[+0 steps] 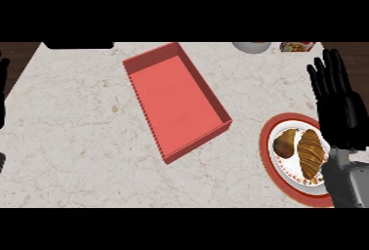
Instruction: Pick the croissant from the plate and place it in the cardboard box
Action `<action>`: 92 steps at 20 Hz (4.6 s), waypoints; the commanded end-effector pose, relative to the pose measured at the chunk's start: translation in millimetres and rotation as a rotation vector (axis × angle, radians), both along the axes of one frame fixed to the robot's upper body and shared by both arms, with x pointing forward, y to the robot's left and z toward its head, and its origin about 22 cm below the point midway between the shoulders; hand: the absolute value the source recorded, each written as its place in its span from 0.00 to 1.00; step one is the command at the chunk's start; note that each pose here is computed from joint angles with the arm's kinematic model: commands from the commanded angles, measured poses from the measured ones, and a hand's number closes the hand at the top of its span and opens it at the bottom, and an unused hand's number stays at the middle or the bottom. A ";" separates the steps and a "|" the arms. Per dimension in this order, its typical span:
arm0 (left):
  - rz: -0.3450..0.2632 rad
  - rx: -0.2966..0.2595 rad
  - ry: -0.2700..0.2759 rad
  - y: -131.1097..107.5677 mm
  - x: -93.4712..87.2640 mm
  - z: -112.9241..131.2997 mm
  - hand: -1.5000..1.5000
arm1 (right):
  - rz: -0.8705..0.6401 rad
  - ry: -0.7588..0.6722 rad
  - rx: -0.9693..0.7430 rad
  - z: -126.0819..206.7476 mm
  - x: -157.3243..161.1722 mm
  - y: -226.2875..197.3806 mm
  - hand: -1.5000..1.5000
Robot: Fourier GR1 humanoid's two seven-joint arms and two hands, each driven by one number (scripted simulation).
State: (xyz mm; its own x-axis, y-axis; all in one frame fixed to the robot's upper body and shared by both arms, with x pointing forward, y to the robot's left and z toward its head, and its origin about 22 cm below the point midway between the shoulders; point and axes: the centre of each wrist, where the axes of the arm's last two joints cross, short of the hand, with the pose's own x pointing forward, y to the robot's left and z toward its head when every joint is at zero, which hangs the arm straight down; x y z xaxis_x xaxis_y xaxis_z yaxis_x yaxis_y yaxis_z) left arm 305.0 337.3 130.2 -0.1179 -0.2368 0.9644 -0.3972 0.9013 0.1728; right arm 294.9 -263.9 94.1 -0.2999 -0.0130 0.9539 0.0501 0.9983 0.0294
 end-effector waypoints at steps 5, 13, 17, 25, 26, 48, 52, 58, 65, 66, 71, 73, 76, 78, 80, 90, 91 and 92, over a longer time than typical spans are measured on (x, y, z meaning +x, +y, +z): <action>-0.147 0.136 0.210 -35.3 -37.2 -74.7 0.50 | -0.282 -0.163 -0.125 26.9 4.8 -82.5 0.00; -0.226 0.123 0.310 -48.2 -61.9 -129.0 0.50 | -0.801 0.032 -0.175 -91.2 -34.6 -98.8 0.00; -0.231 0.143 0.318 -44.6 -57.4 -121.5 0.50 | -0.690 0.106 -0.420 -91.3 -60.4 -119.4 0.00; -0.217 0.131 0.322 -46.2 -56.8 -120.0 0.50 | -0.478 0.516 -0.897 -33.4 -69.9 -167.6 0.00; -0.217 0.132 0.314 -44.7 -58.7 -118.1 0.50 | -0.443 0.575 -0.948 -28.1 -70.7 -172.9 0.00; -0.225 0.150 0.316 -48.5 -64.2 -122.5 0.50 | -0.257 1.034 -1.039 -35.4 -25.3 -71.8 0.00; -0.239 0.126 0.315 -53.2 -70.6 -135.1 0.50 | -0.245 1.061 -1.060 -30.9 -42.1 -80.4 0.00; -0.218 0.126 0.333 -43.8 -54.9 -107.5 0.50 | -0.254 1.038 -1.042 -45.7 -52.1 -83.3 0.00; -0.239 0.116 0.318 -64.3 -54.5 -121.1 0.50 | -0.241 1.045 -1.043 -52.3 -46.9 -89.2 0.00; -0.232 0.127 0.331 -48.8 -63.4 -136.8 0.50 | -0.259 1.034 -1.024 -55.4 -30.6 -77.0 0.00; -0.245 0.126 0.317 -60.7 -80.4 -134.9 0.50 | -0.262 1.023 -1.037 -85.9 -27.0 -65.3 0.00; -0.227 0.116 0.311 -29.6 -64.4 -130.0 0.50 | -0.252 1.040 -1.026 -75.2 -33.4 -80.4 0.00; -0.225 0.114 0.326 -46.1 -57.7 -127.6 0.50 | -0.264 1.040 -1.024 -77.1 -41.0 -58.8 0.00; -0.231 0.138 0.316 -61.0 -77.9 -122.6 0.50 | -0.246 1.033 -1.036 -92.7 -27.6 -71.6 0.00; -0.227 0.138 0.337 -51.2 -66.5 -131.3 0.50 | -0.250 1.044 -1.048 -98.1 -56.4 -76.8 0.00; -0.225 0.119 0.313 -56.0 -65.1 -124.8 0.50 | -0.210 1.050 -1.027 -103.8 -17.4 -54.2 1.00; -0.227 0.111 0.320 -55.8 -68.4 -121.1 0.50 | -0.230 1.009 -1.082 -110.5 -40.0 -76.2 1.00; -0.239 0.127 0.309 -46.6 -67.2 -123.3 0.50 | -0.272 0.990 -1.123 -98.5 -48.0 -86.1 1.00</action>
State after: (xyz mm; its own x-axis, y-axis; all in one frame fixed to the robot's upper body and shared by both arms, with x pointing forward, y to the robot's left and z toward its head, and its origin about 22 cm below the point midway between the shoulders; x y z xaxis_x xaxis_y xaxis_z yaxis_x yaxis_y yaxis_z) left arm 238.3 283.7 8.3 0.1176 -0.3546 0.9276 -0.0986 0.9253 0.3662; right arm 259.8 -343.7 0.0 0.5971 0.7515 0.2804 -0.2317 0.4963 -0.8367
